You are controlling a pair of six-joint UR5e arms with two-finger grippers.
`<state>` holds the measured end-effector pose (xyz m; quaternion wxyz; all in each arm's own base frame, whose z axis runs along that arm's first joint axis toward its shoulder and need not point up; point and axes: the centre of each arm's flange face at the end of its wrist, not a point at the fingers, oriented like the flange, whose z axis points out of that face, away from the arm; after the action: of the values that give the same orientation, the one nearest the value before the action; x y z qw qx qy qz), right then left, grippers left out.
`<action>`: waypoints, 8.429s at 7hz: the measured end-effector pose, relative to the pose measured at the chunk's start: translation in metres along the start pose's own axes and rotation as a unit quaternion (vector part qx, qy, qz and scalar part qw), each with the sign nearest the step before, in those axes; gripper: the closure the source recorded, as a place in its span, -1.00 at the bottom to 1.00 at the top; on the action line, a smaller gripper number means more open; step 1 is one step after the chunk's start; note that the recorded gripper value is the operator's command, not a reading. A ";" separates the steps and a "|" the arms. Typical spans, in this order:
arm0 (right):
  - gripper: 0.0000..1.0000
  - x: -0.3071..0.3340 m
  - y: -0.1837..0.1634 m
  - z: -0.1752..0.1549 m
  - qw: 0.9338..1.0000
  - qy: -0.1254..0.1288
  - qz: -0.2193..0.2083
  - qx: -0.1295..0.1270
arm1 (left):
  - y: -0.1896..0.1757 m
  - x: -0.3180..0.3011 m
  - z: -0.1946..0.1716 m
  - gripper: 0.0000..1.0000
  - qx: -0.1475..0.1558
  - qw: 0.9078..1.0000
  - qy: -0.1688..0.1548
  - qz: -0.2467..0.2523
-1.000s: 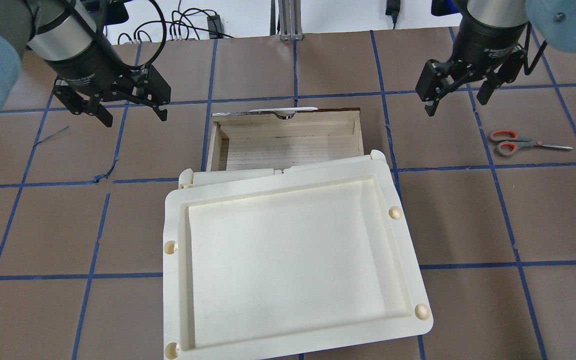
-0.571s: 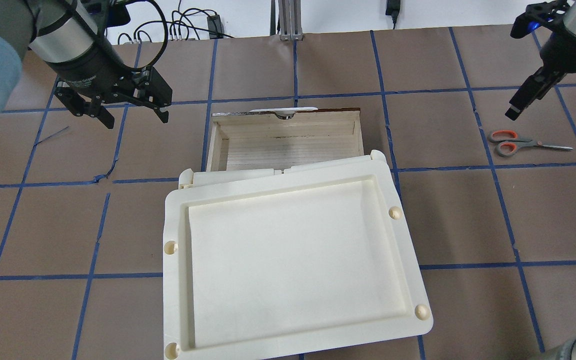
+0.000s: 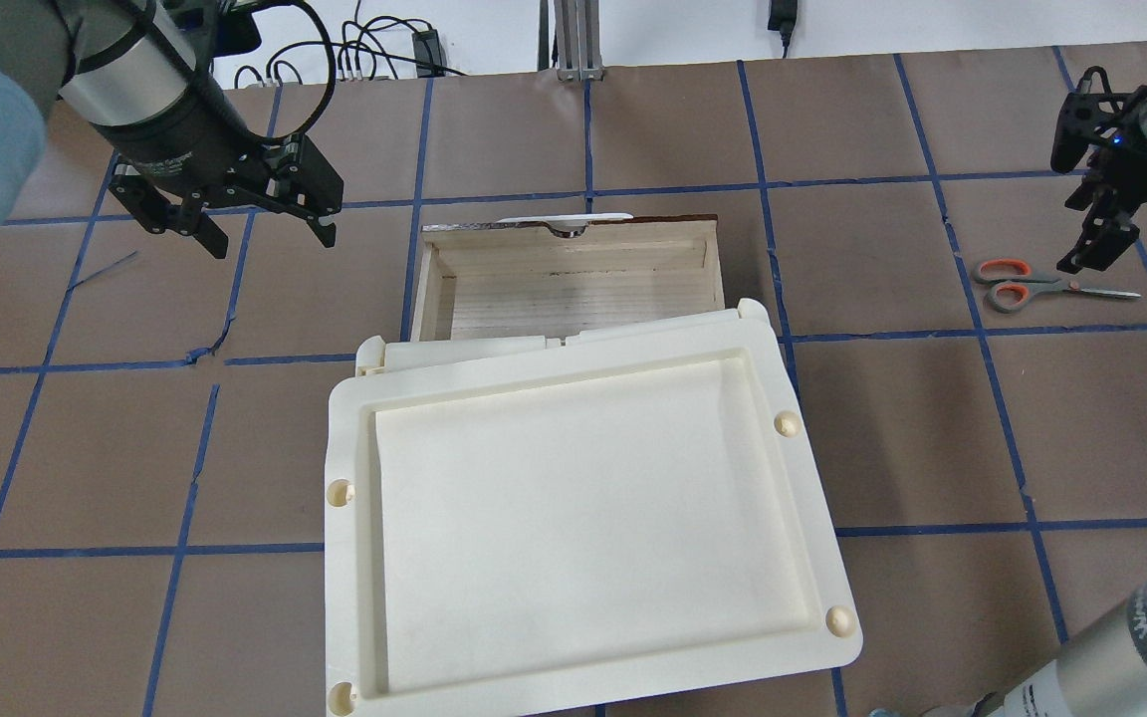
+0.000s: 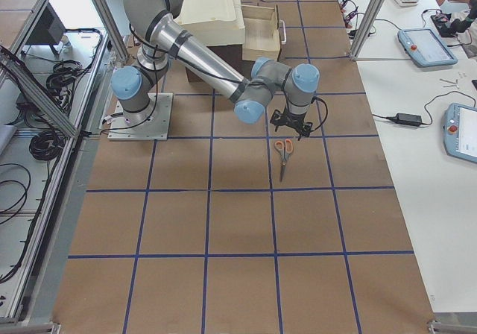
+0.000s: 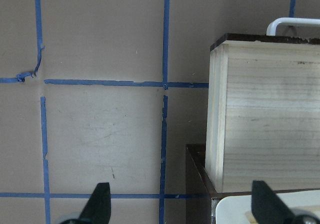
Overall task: Put scissors in drawer and close it
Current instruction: 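Lower the right gripper over the scissors and close on the handles, then lift the scissors with the right gripper and carry them over the open drawer, then lower the scissors into the drawer and open the right gripper, then raise the right gripper away from the drawer while the left gripper moves toward the drawer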
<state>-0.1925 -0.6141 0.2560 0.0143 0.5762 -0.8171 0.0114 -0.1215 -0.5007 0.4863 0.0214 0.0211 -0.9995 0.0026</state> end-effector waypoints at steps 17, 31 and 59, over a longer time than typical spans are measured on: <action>0.79 0.008 0.019 0.054 0.992 0.036 -0.124 0.010 | 0.004 0.002 0.020 -1.00 -0.021 1.000 0.003 -0.007; 0.80 -0.244 -0.483 -0.129 0.988 0.010 -0.154 0.026 | 0.018 0.034 0.024 -1.00 -0.026 0.999 -0.001 0.023; -1.00 -0.210 -0.406 -0.203 0.978 0.007 0.209 0.022 | -0.095 -0.001 0.058 -1.00 -0.005 0.999 0.043 0.027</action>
<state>0.2623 -0.5451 0.4520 0.0047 0.3928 -0.9189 0.0359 -0.1194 -0.5960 0.4286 0.0641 -0.0062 -0.9979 -0.0010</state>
